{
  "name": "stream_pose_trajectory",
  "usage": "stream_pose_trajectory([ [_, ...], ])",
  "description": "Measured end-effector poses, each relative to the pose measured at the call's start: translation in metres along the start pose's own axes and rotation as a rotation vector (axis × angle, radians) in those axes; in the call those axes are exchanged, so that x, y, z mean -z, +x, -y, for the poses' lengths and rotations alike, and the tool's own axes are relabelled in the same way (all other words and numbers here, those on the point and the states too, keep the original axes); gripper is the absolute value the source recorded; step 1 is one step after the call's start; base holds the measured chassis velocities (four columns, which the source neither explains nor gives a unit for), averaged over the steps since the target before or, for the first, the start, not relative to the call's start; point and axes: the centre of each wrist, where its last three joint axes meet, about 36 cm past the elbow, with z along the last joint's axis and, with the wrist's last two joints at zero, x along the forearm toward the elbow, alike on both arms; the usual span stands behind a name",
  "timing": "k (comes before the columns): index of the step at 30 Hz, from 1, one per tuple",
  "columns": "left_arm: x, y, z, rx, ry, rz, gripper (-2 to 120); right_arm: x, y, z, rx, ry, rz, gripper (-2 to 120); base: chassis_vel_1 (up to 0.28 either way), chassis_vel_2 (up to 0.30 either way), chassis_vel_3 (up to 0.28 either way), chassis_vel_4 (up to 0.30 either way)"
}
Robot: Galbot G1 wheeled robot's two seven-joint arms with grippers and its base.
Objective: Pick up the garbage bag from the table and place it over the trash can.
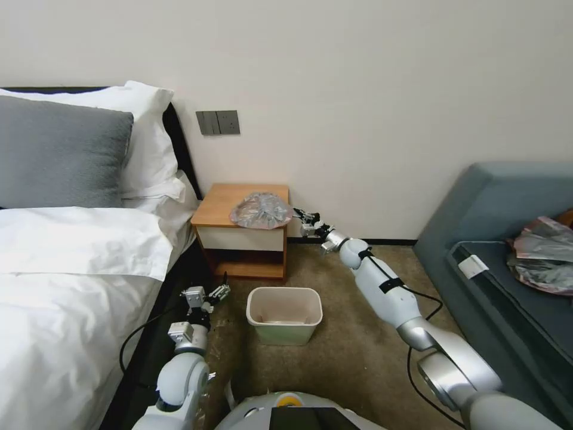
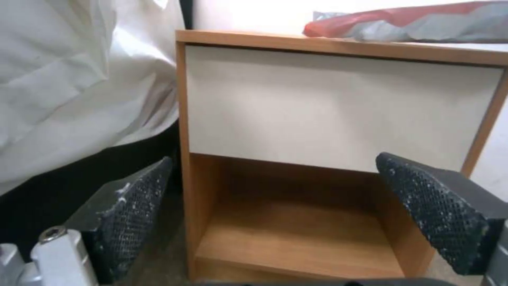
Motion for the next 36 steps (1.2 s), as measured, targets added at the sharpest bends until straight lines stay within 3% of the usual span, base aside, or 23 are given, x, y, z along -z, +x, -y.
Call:
stream_pose_trajectory([
  [8,0.002,-0.003,-0.005,0.018,0.002,0.009,99,0.016,0.017,0.012,-0.039,-0.031,0.003,0,0.000,0.000,0.000,0.000],
  [16,0.005,-0.006,-0.004,0.034,0.030,0.017,99,0.053,0.049,0.015,-0.084,-0.101,0.006,0,0.000,0.000,0.000,0.000],
  [22,0.023,-0.011,-0.017,0.075,0.056,0.062,99,0.073,0.071,0.012,-0.087,-0.123,0.030,0,0.000,0.000,0.000,0.000],
  [26,0.037,-0.014,-0.029,0.102,0.063,0.095,99,0.088,0.092,0.000,-0.067,-0.154,0.027,0,0.000,0.000,0.000,0.000],
  [36,0.041,-0.012,-0.035,0.121,0.061,0.104,99,0.113,0.137,-0.035,-0.010,-0.217,0.017,0,0.000,0.000,0.000,0.000],
])
